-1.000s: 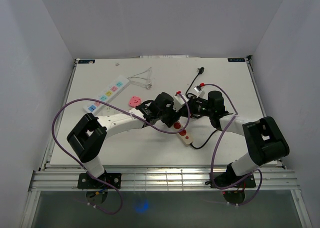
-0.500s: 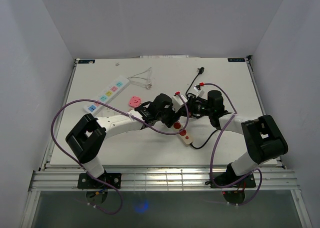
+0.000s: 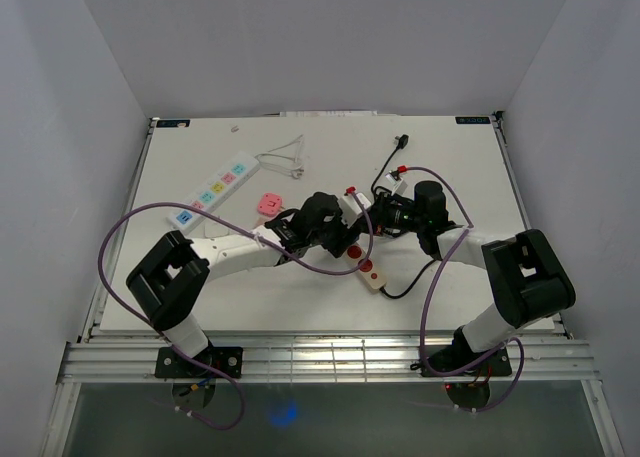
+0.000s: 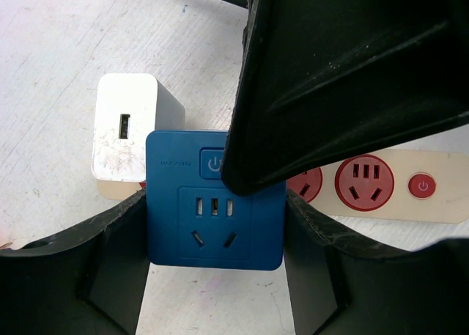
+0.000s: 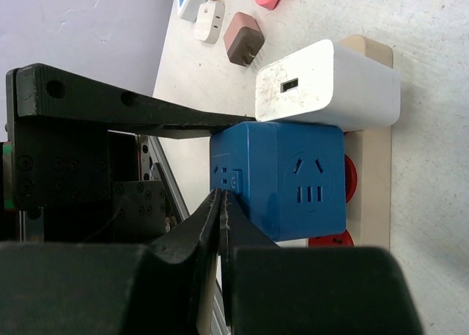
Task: Insert the plug
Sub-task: Insert the plug into the socket.
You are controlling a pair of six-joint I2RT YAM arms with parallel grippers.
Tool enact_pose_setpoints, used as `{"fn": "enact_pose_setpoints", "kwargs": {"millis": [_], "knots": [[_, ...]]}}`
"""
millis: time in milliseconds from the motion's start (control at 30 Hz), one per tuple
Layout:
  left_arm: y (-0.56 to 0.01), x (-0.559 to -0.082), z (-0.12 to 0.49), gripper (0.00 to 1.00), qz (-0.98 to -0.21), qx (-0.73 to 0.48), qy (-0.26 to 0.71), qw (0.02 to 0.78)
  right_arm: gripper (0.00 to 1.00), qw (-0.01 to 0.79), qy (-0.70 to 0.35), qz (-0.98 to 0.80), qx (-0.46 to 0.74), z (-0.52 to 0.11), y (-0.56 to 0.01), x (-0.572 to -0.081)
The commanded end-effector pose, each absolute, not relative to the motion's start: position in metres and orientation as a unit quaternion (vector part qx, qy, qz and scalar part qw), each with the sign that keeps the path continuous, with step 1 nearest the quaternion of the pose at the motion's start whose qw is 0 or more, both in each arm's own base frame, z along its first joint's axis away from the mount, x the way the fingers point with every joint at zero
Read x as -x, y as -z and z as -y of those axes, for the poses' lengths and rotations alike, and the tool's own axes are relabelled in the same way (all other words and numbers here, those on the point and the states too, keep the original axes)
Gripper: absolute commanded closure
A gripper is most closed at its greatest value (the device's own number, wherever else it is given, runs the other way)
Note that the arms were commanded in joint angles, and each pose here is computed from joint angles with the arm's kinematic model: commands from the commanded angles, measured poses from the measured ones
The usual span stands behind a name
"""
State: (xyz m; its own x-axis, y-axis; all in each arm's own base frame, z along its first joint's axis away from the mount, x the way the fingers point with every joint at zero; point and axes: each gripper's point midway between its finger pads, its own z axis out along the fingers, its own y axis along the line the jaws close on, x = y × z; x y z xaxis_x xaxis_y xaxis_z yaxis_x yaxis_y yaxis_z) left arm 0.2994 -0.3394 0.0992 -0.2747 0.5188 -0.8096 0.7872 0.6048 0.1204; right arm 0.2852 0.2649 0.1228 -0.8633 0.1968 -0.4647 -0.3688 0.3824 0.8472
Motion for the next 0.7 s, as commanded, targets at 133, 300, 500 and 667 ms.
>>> {"fn": "enact_pose_setpoints", "kwargs": {"millis": [133, 300, 500, 667], "knots": [[-0.1242, -0.3021, 0.3387, 0.61, -0.768, -0.399, 0.171, 0.47, 0.92, 0.252, -0.507, -0.824, 0.019, -0.2537, -0.092, -0.294], [-0.1228, -0.301, 0.3381, 0.49, -0.768, -0.397, 0.174, 0.472, 0.92, 0.249, -0.507, -0.825, 0.02, -0.2544, -0.0906, -0.2934], [-0.1191, -0.3028, 0.3363, 0.4, -0.773, -0.391, 0.171, 0.47, 0.92, 0.25, -0.507, -0.825, 0.02, -0.2545, -0.0905, -0.2938], [-0.1181, -0.3029, 0.3353, 0.3, -0.772, -0.39, 0.176, 0.471, 0.92, 0.249, -0.508, -0.824, 0.021, -0.2549, -0.0904, -0.2939]]}}
